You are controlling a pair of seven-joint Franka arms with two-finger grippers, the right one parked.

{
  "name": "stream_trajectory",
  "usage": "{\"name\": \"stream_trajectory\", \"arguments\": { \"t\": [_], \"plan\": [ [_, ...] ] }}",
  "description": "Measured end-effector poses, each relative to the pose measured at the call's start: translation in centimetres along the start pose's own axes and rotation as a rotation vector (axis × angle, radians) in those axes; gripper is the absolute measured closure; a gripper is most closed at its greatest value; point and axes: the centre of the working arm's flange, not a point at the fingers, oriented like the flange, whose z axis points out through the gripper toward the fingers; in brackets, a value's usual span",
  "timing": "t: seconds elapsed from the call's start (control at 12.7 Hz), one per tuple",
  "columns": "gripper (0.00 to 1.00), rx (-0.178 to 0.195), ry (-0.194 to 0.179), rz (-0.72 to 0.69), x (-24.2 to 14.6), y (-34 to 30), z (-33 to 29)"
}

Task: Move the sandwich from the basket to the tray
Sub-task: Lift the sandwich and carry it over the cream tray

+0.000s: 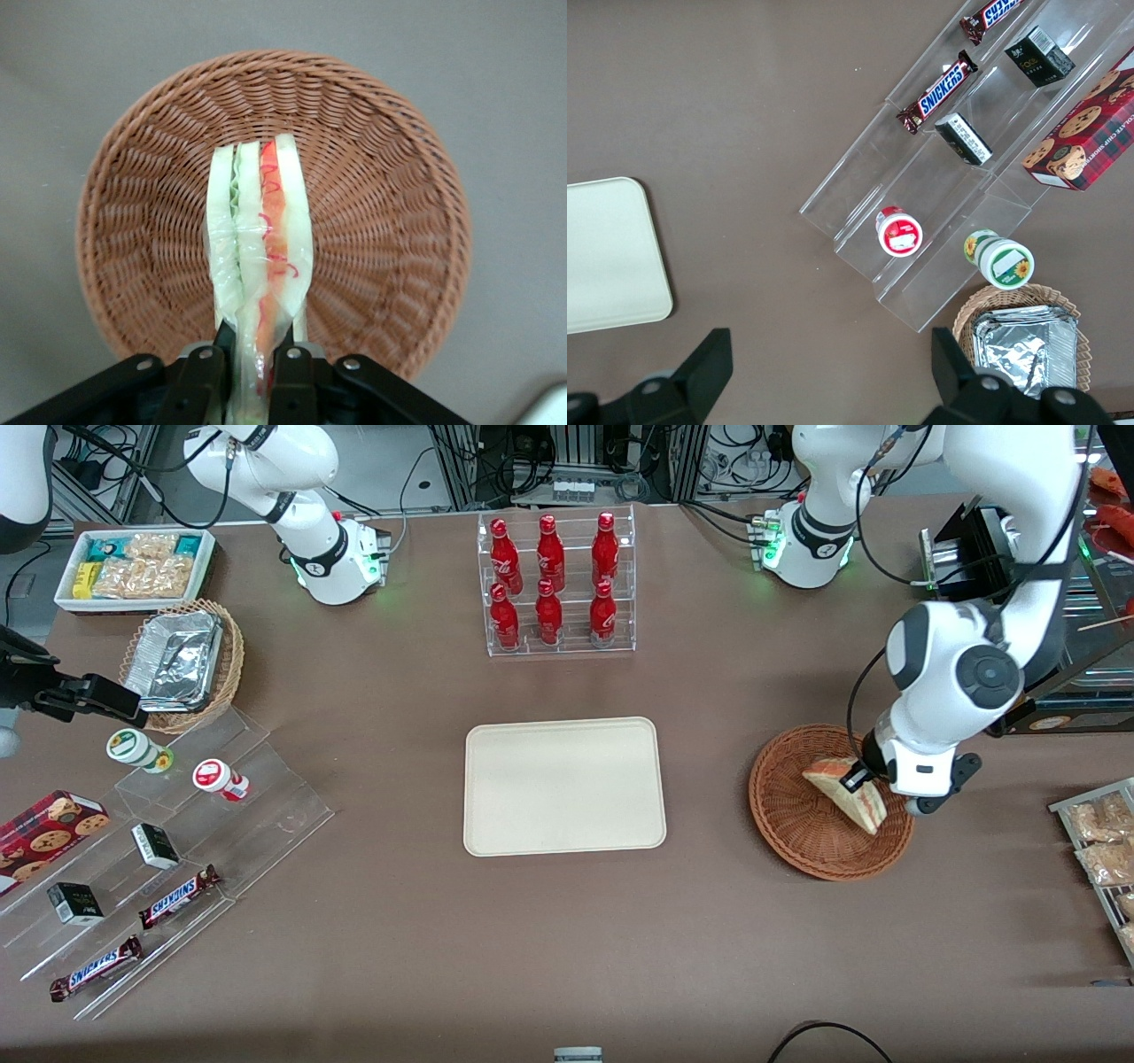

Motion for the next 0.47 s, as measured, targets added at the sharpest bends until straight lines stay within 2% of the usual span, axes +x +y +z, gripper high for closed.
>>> {"name": "stream_trajectory", "arguments": {
  "t": [0.24, 0.47],
  "plan": [
    [0.85, 0.013, -0.008, 0.100, -3.1, 5.1, -6.6],
    [0.85, -0.004, 0.005, 0.234, -9.2, 11.1, -8.4]
  ]
}}
